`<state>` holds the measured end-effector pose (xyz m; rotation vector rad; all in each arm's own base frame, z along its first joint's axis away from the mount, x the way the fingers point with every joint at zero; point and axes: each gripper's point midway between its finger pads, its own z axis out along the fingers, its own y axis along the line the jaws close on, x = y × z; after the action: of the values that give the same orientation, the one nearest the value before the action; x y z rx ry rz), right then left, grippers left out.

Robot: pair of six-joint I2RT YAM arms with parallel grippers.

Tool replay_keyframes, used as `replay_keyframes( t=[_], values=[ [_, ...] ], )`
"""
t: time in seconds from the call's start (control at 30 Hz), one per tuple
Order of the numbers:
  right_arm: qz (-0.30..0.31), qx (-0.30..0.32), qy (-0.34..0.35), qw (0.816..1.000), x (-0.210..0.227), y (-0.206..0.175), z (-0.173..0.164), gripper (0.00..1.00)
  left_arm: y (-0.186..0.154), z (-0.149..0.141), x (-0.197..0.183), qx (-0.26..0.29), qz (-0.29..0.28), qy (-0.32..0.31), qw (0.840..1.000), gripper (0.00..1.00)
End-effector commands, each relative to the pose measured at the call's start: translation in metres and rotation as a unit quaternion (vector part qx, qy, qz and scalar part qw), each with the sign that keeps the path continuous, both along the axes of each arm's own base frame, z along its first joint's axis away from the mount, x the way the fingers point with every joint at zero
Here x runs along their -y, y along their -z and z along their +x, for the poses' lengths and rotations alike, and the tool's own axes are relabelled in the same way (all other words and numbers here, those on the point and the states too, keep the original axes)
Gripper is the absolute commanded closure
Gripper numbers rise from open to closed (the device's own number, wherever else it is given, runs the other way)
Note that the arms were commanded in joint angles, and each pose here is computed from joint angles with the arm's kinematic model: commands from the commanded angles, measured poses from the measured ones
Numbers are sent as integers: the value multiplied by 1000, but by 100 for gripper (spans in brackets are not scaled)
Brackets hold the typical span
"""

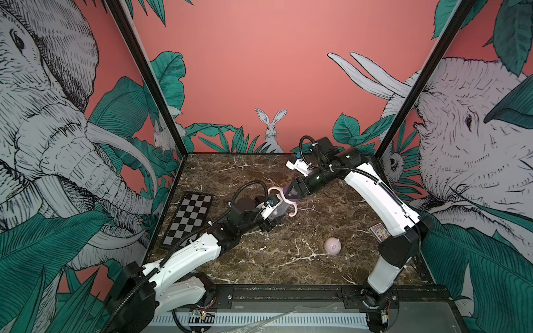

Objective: Assemble the baby bottles
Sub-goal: Screw the nipple onto the baby bottle.

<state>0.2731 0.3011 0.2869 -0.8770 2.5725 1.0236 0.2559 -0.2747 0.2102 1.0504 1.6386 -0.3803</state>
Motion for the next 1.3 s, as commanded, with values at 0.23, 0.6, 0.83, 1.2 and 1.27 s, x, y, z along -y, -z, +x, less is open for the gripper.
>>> replay_keyframes(
  t=[0.23,0.6,0.83,1.2,1.27],
  values=[
    [77,-58,175,980,-11,-1,26,50,-52,12,5,168,7,-101,981,77],
    [162,-135,254,944,-25,4,39,51,-58,16,3,244,51,-159,955,77],
    [189,-157,288,926,-26,5,44,53,-52,22,5,246,69,-175,951,77],
    [197,-136,264,934,-26,-13,35,29,-48,24,7,228,55,-177,956,82],
    [196,-119,250,940,-25,-21,33,23,-47,24,8,223,53,-174,957,83]
  ],
)
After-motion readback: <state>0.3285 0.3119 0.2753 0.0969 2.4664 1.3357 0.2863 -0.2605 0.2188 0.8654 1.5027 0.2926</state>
